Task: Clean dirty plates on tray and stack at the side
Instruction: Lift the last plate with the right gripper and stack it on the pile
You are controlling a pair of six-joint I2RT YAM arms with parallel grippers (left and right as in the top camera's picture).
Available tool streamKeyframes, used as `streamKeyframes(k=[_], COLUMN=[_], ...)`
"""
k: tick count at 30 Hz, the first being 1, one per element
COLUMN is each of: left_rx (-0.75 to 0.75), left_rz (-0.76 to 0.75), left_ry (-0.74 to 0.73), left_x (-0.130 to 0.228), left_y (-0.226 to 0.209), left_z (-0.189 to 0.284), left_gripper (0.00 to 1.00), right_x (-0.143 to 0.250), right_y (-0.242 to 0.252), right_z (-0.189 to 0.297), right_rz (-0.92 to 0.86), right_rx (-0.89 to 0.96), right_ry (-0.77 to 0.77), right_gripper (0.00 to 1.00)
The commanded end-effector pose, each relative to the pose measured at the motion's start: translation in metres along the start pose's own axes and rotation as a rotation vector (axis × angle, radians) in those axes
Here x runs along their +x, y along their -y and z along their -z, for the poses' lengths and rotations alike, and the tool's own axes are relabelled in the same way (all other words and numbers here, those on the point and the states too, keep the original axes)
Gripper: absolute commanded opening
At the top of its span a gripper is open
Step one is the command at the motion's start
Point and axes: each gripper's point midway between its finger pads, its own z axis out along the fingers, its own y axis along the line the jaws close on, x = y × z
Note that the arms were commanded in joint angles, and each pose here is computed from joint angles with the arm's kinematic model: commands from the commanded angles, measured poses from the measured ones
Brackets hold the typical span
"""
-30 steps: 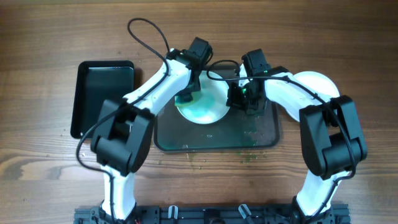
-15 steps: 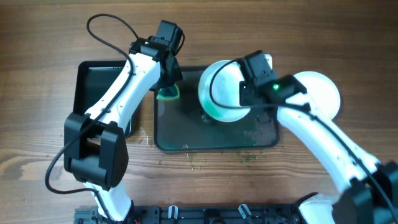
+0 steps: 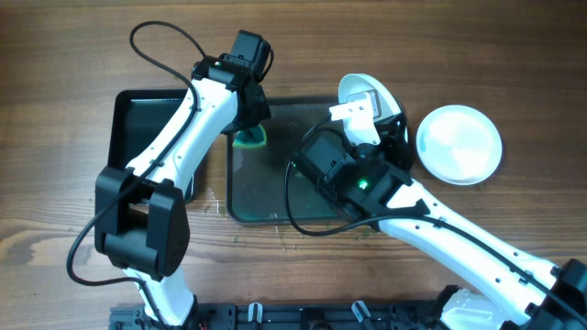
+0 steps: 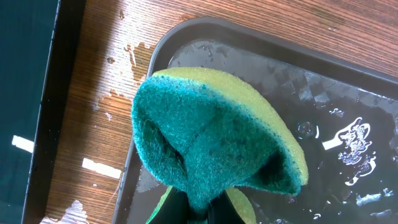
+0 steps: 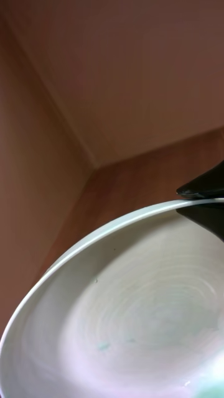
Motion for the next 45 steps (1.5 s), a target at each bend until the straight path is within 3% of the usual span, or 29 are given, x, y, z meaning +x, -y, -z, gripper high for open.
streamKeyframes(k=[1, 7, 10, 14, 22, 26, 30, 36, 40, 43, 45], left_rx=[0.017, 0.017, 0.017, 0.017, 0.033, 0.032, 0.031, 0.032, 0.032, 0.032, 0.032], left_rz=[0.012, 0.012, 0.012, 0.012, 0.015, 0.014, 0.014, 0.014, 0.014, 0.014, -0.005], left_ry=[0.012, 0.012, 0.012, 0.012, 0.026, 0.025, 0.024, 0.024, 0.025, 0.025, 0.025], left_x=[-0.002, -0.002, -0.002, -0.002, -0.005, -0.005, -0.005, -0.005, -0.005, -0.005, -0.005], left_y=[0.003, 0.003, 0.003, 0.003, 0.007, 0.007, 0.007, 0.007, 0.007, 0.007, 0.007], left_z=[0.007, 0.007, 0.007, 0.007, 0.007, 0.007, 0.007, 0.007, 0.007, 0.007, 0.007], left_gripper=[0.04, 0.04, 0.04, 0.04, 0.04, 0.04, 0.04, 0.04, 0.04, 0.04, 0.04], right_x=[-0.015, -0.012, 0.008, 0.044, 0.065, 0.109, 0.190, 0.254, 0.263, 0.262, 0.241], right_y=[0.033, 0.025, -0.024, -0.073, -0.066, -0.012, 0.052, 0.043, 0.030, 0.024, 0.014], right_z=[0.007, 0.006, 0.003, -0.005, -0.056, -0.110, -0.149, -0.171, -0.178, -0.179, -0.176], right_rz=[-0.015, -0.016, -0.065, -0.242, -0.551, -0.803, -0.959, -0.987, -0.987, -0.990, -0.982], right_rx=[0.142, 0.098, -0.186, -0.549, -0.907, -0.800, -0.448, -0.300, -0.300, -0.332, -0.490], right_ry=[0.064, 0.050, -0.067, -0.361, -0.626, -0.755, -0.904, -0.971, -0.995, -1.003, -0.961], right_gripper=[0.04, 0.04, 0.04, 0.04, 0.04, 0.04, 0.04, 0.04, 0.05, 0.38, 0.54])
